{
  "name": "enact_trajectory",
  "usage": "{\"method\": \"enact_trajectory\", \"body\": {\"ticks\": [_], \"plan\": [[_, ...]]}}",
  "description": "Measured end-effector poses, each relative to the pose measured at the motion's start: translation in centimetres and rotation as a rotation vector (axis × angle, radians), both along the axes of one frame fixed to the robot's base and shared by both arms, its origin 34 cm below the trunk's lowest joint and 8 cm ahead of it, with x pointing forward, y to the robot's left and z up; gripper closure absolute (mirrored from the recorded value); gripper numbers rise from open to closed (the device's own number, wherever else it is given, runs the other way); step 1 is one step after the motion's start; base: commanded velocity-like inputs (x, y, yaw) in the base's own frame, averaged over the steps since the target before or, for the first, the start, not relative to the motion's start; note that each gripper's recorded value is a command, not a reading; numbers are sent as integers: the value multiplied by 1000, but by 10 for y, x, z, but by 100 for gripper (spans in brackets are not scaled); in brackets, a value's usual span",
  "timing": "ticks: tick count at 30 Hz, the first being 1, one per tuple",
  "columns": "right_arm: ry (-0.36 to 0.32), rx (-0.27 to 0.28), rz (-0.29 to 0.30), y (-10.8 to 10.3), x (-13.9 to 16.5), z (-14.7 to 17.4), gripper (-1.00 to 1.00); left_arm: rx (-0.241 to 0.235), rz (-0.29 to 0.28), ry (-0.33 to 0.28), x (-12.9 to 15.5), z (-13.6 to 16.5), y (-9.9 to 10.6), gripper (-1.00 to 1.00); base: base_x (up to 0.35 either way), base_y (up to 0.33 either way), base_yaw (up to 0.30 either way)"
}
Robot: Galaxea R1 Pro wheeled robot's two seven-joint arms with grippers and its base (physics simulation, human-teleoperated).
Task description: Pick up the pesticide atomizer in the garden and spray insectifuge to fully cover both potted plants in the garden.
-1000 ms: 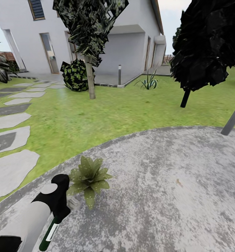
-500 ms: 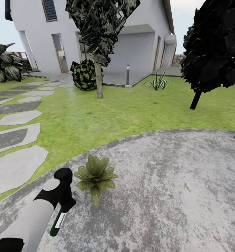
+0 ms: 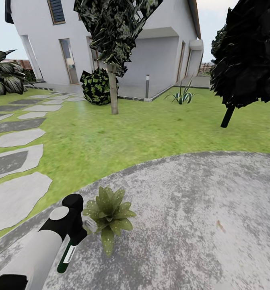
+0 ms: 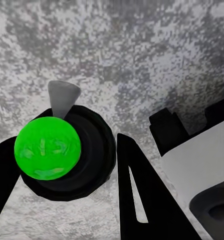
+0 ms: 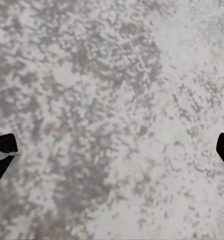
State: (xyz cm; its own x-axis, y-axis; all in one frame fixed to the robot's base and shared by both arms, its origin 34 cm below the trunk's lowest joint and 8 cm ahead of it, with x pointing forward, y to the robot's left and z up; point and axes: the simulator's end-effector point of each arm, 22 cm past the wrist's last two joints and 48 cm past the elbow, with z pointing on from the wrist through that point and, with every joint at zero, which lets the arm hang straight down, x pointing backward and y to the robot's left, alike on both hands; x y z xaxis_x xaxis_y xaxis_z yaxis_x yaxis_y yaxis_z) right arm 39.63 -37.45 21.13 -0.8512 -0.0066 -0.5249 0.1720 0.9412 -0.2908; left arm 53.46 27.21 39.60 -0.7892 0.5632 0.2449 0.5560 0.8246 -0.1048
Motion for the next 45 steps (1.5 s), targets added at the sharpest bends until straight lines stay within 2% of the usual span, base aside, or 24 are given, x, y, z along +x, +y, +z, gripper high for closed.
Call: {"method": "enact_trajectory", "body": {"ticks": [12,21,24,27,31,32,34,35,36,37,39,41,45], "plan": [[0,-1,-1,0,0,0,-100,-3,6,6,-4,-3,1,100,-4,0,265],[0,0,0,0,0,0,-100,6,12,5,-4,-3,8,100,-292,-19,192],[1,1,0,1,0,-1,-100,18,19,7,-5,-3,17,100,-336,0,12],[2,2,1,1,0,-1,-100,51,38,0,-6,-3,45,100,-336,0,2],[4,2,19,3,1,-1,-100,-27,96,-10,-11,-9,52,100,-336,0,0],[6,-2,43,5,2,-1,-100,-39,94,-21,-10,-10,53,100,-320,0,0],[14,-21,142,14,8,0,-100,-92,26,-63,-4,-16,50,100,-197,0,0],[19,-32,205,20,12,0,-100,-143,-23,-102,-2,-22,43,100,-87,0,0],[20,-40,241,24,14,0,-100,-183,-47,-137,1,-28,38,100,-44,0,0],[19,-50,286,27,19,1,-100,-239,-68,-199,5,-36,29,100,-28,0,0],[3,-48,363,37,32,5,-100,-311,-109,-302,10,-49,17,100,-11,0,0],[-17,33,500,64,52,10,-100,-383,-187,-370,3,-67,5,100,-3,0,0],[-65,143,671,94,85,30,-100,-495,-299,-395,-18,-88,-14,100,0,0,0]]}}
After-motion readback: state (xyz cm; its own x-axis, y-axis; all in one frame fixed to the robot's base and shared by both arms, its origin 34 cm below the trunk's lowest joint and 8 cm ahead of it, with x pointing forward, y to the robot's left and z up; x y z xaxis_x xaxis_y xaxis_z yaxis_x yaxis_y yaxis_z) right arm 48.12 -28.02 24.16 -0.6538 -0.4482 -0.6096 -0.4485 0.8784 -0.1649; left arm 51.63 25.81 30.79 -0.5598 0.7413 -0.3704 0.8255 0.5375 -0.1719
